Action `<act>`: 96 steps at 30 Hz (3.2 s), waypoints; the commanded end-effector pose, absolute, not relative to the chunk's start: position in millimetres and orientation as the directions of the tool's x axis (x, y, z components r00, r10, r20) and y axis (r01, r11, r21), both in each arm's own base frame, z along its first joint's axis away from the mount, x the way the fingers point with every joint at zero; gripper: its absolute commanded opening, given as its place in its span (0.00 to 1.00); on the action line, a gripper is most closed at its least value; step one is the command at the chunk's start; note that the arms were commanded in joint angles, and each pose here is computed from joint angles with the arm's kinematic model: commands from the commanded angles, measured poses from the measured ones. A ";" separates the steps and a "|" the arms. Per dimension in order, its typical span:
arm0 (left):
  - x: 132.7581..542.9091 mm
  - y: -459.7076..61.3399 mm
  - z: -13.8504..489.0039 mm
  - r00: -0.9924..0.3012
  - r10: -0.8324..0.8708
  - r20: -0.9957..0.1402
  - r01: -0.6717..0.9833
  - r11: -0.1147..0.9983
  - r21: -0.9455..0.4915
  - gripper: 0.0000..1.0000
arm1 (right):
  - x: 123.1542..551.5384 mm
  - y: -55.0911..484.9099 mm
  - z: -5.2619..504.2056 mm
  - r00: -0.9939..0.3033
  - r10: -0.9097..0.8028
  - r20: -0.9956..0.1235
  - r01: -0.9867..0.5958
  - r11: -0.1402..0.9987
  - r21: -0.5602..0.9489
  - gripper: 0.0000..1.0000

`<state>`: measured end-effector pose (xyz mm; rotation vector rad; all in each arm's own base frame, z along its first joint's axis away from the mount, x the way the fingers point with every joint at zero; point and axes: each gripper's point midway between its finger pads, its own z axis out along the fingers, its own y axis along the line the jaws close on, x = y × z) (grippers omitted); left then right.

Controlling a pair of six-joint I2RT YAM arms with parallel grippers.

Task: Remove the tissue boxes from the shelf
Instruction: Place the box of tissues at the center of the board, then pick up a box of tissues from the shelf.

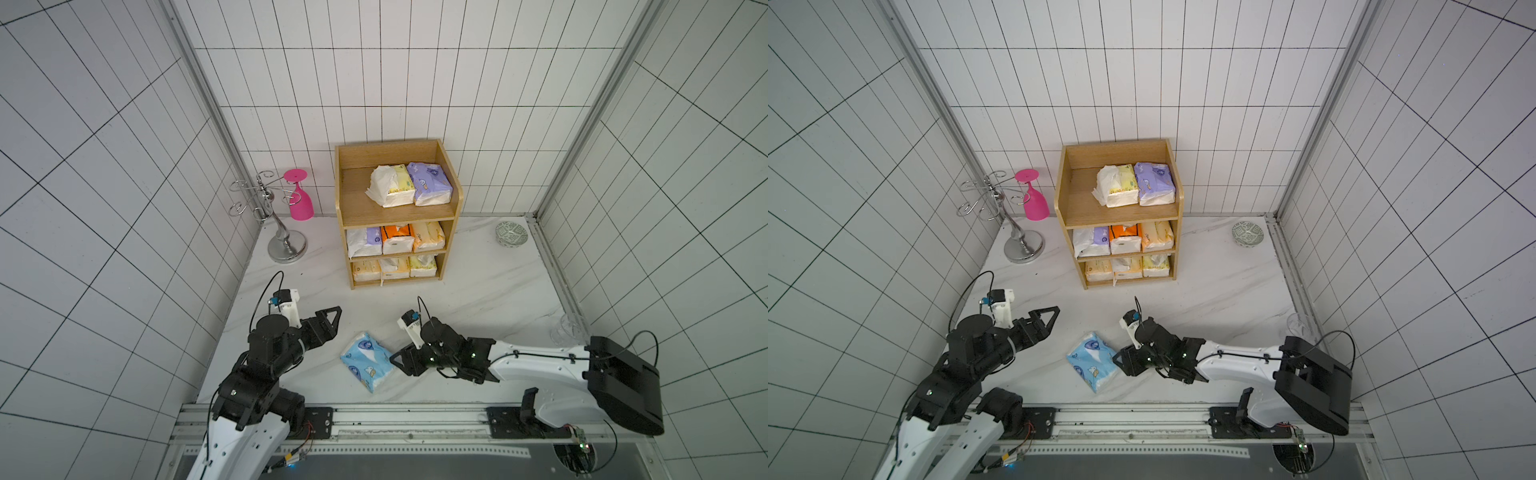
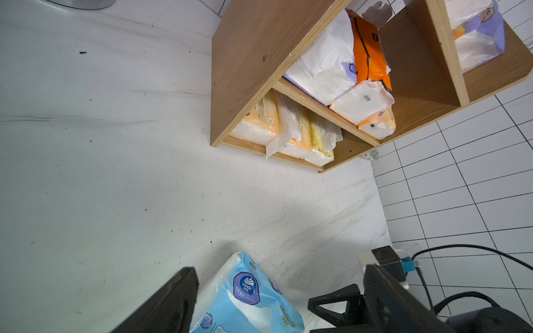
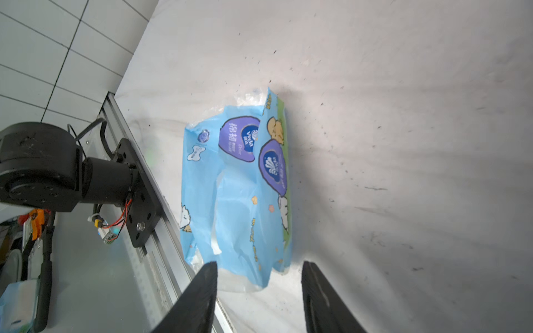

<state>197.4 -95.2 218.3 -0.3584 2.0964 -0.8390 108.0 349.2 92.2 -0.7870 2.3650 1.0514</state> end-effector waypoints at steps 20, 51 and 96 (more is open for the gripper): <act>178.4 -127.2 114.1 -0.744 -0.533 -0.404 -0.165 0.732 -0.661 0.93 | 105.8 388.7 66.4 -0.782 -0.358 -0.511 -0.620 0.534 0.575 0.36; 190.8 -174.3 111.5 -0.770 -0.370 -0.519 -0.023 0.830 -0.558 0.94 | 122.7 290.7 79.2 -0.796 -0.152 -0.586 -0.509 0.692 0.512 0.36; 275.5 -139.2 339.9 -0.382 -0.425 -0.821 0.182 0.836 -0.518 0.98 | 239.4 273.8 323.4 -0.563 0.141 -0.814 -0.496 0.731 0.469 0.51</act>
